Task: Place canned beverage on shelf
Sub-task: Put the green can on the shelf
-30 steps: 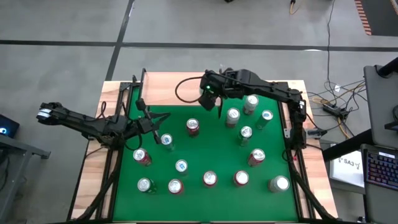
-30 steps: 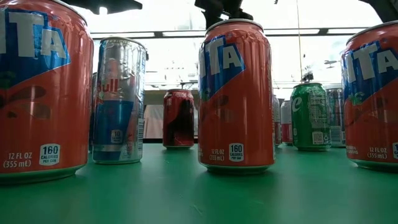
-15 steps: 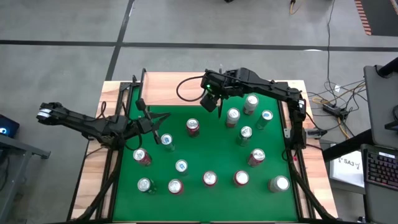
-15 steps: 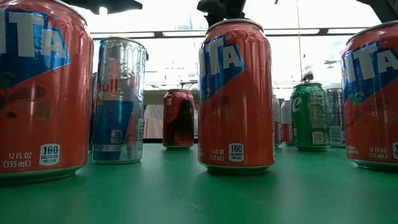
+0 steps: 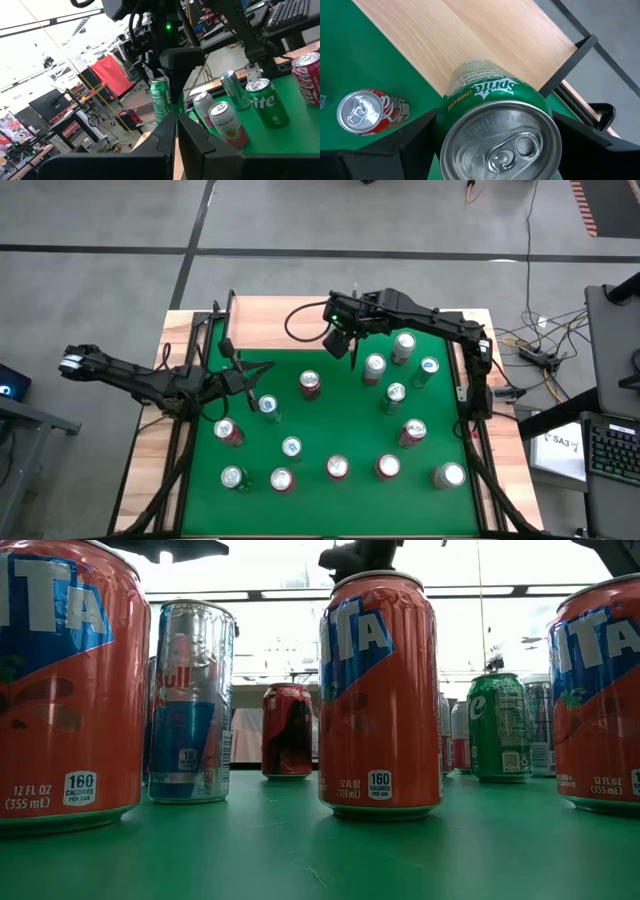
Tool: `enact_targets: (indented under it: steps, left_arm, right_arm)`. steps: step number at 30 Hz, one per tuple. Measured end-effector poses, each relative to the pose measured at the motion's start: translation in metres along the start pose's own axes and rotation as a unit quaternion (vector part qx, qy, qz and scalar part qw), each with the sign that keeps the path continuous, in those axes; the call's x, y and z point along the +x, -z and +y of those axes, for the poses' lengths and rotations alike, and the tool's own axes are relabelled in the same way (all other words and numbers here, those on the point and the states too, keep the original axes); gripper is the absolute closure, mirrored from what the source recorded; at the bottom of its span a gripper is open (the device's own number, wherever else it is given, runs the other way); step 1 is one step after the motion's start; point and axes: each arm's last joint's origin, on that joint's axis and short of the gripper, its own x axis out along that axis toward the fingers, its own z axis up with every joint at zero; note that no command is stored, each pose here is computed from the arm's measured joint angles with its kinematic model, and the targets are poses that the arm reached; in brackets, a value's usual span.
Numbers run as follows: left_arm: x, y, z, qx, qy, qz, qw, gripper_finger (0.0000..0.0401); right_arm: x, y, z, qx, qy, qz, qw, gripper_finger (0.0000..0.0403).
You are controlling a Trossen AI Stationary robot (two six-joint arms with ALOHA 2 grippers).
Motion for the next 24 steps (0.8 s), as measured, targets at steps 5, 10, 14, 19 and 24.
enact_targets:
  steps: [5, 10, 14, 19, 24]
  left_arm:
    - [0.000, 0.000, 0.000, 0.000, 0.000, 0.000, 1.000, 0.0398]
    - [0.000, 0.000, 0.000, 0.000, 0.000, 0.000, 1.000, 0.0398]
    - [0.000, 0.000, 0.000, 0.000, 0.000, 0.000, 1.000, 0.0398]
    - [0.000, 0.000, 0.000, 0.000, 0.000, 0.000, 1.000, 0.0398]
    - [0.000, 0.000, 0.000, 0.000, 0.000, 0.000, 1.000, 0.0398]
  right_arm:
    - [0.006, 0.002, 0.001, -0.001, 0.004, 0.009, 1.000, 0.0093]
    - [0.009, 0.003, 0.000, 0.000, 0.008, 0.009, 1.000, 0.0092]
    - [0.011, 0.000, 0.000, 0.005, 0.006, 0.001, 1.000, 0.0092]
    - [0.012, -0.002, -0.001, 0.006, 0.004, -0.007, 1.000, 0.0092]
    - [0.013, -0.002, -0.002, 0.006, 0.004, -0.005, 1.000, 0.0090]
